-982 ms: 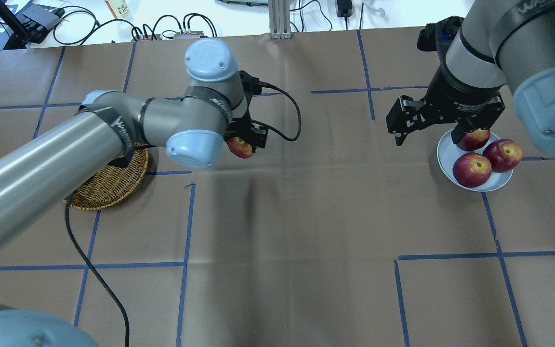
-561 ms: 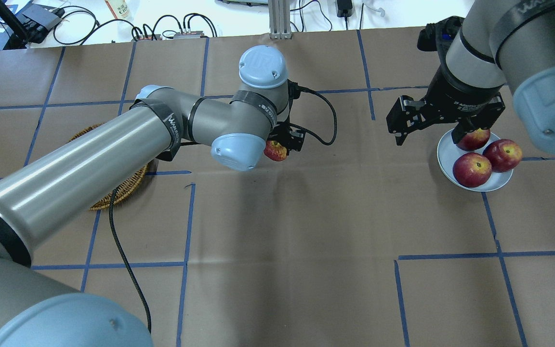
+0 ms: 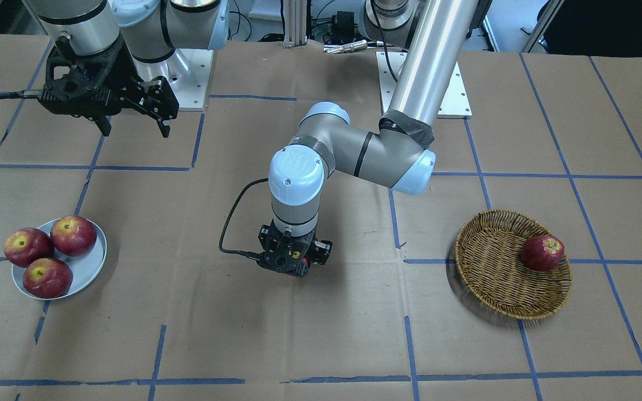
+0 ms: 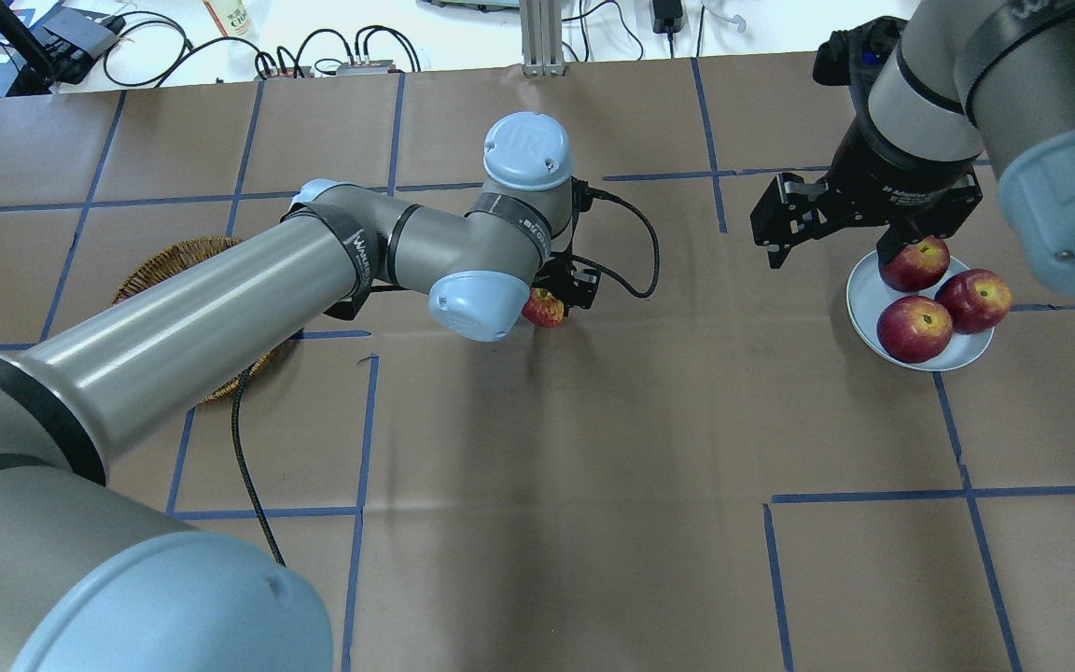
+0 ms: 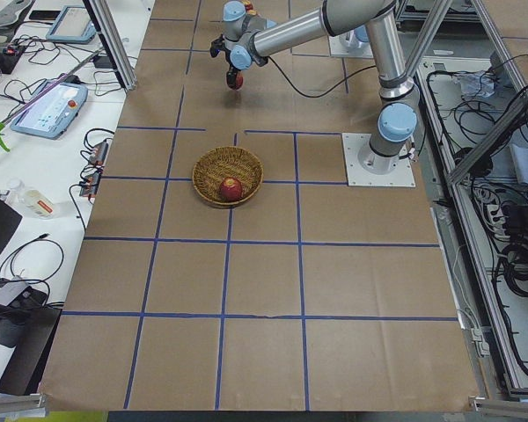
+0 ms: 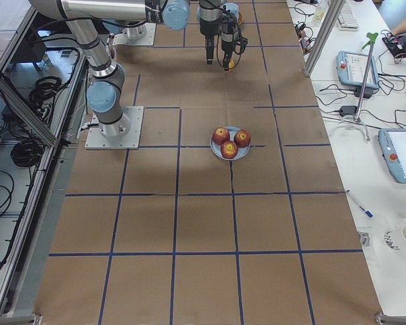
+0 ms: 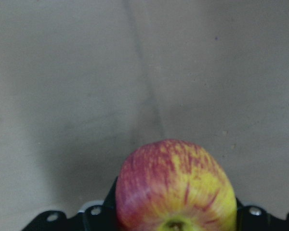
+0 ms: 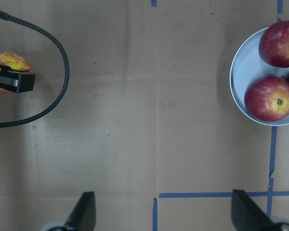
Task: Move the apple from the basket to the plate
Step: 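Carry the yellow-red apple with the left gripper toward the table center, then open the left gripper to set the apple down and lift away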
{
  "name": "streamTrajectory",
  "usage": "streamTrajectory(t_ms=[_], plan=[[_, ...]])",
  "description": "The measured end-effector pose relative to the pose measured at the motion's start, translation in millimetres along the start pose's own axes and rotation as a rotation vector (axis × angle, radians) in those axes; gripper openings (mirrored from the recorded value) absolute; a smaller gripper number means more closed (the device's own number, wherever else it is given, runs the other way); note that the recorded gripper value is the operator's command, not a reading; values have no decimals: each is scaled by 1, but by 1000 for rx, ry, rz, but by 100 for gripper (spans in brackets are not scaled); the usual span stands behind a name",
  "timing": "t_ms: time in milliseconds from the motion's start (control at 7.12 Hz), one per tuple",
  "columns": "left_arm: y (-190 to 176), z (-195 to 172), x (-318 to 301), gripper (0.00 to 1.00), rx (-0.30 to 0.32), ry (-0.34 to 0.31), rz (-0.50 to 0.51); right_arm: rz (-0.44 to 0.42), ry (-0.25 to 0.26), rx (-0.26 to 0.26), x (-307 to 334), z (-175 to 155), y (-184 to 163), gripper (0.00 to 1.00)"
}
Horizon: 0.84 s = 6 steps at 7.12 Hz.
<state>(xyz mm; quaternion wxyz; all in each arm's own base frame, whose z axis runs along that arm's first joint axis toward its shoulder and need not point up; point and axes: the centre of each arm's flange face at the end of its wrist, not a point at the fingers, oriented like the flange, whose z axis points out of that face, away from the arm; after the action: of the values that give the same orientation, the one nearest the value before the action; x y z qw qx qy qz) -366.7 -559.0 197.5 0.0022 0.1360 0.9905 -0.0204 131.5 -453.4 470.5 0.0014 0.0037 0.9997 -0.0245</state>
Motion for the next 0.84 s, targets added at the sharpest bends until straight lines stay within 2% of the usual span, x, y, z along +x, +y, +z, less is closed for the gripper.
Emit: streamTrajectory(t_ms=[140,281,561,842], plan=[[-1,4,2,94,-4,-1,3,0,1,7,0,-1,0,100],[0,7,5,99,-7,-2,6,-1,7,11,1,-1,-1,100],[-1,3,8,99,1,-1,9,-2,10,11,1,-2,-3,100],[-1,-38,6,99,37,2,10,-3,7,-1,1,-1,-3,100]])
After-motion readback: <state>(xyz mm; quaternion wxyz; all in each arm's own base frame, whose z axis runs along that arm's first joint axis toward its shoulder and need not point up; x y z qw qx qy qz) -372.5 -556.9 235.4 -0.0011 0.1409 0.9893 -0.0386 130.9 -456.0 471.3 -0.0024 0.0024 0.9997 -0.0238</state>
